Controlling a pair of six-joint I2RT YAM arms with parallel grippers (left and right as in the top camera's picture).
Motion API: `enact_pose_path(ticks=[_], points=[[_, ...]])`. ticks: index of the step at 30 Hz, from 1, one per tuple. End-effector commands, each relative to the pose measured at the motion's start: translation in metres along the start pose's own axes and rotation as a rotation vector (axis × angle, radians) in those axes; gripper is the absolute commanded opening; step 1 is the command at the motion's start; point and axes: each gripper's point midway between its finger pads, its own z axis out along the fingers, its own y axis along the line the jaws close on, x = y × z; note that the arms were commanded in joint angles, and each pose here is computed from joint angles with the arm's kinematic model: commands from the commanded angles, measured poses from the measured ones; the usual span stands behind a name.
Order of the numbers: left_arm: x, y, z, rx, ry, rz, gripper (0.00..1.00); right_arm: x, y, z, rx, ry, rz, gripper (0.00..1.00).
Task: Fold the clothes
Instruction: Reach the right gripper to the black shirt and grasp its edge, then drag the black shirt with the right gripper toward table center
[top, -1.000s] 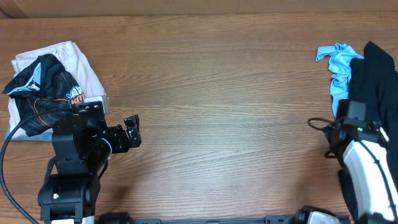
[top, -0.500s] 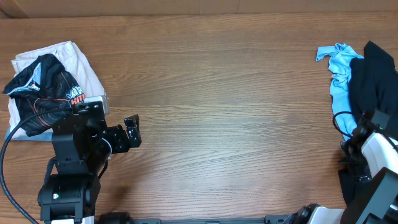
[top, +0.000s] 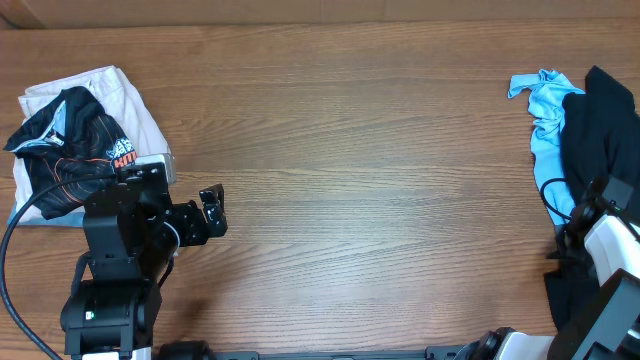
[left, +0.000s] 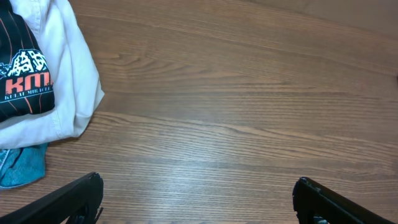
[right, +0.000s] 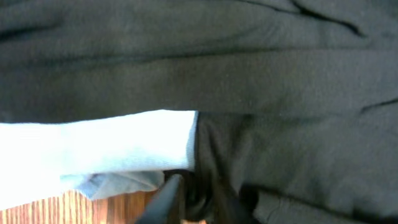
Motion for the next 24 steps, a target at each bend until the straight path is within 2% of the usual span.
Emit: enact_pose_path(ticks=[1, 5, 8, 11, 16, 19, 23, 24], points=[[-0.009, -0.006, -0.007, 0.019, -0.026, -0.011, 1.00, 0.003, -0.002, 0.003, 0.005, 0.006, 0.005, 0.06], [-0.009, -0.006, -0.007, 0.019, -0.026, -0.011, 1.00, 0.005, 0.010, 0.000, -0.053, 0.037, -0.037, 0.04], [-0.009, -0.006, -0.007, 0.019, -0.026, -0.011, 1.00, 0.007, 0.040, -0.020, -0.209, 0.099, -0.145, 0.04], [-0.009, -0.006, -0.007, 0.019, -0.026, -0.011, 1.00, 0.015, 0.087, -0.080, -0.485, 0.158, -0.366, 0.04], [-0.009, -0.006, -0.007, 0.019, -0.026, -0.011, 1.00, 0.018, 0.111, -0.179, -0.667, 0.039, -0.587, 0.04], [-0.009, -0.006, -0.007, 0.019, -0.026, -0.011, 1.00, 0.052, 0.123, -0.260, -0.851, -0.076, -0.811, 0.04], [-0.009, -0.006, -0.007, 0.019, -0.026, -0.011, 1.00, 0.102, 0.125, -0.292, -0.949, -0.077, -0.967, 0.04], [-0.009, -0.006, -0.007, 0.019, -0.026, -0.011, 1.00, 0.125, 0.125, -0.297, -0.969, -0.058, -1.037, 0.04]])
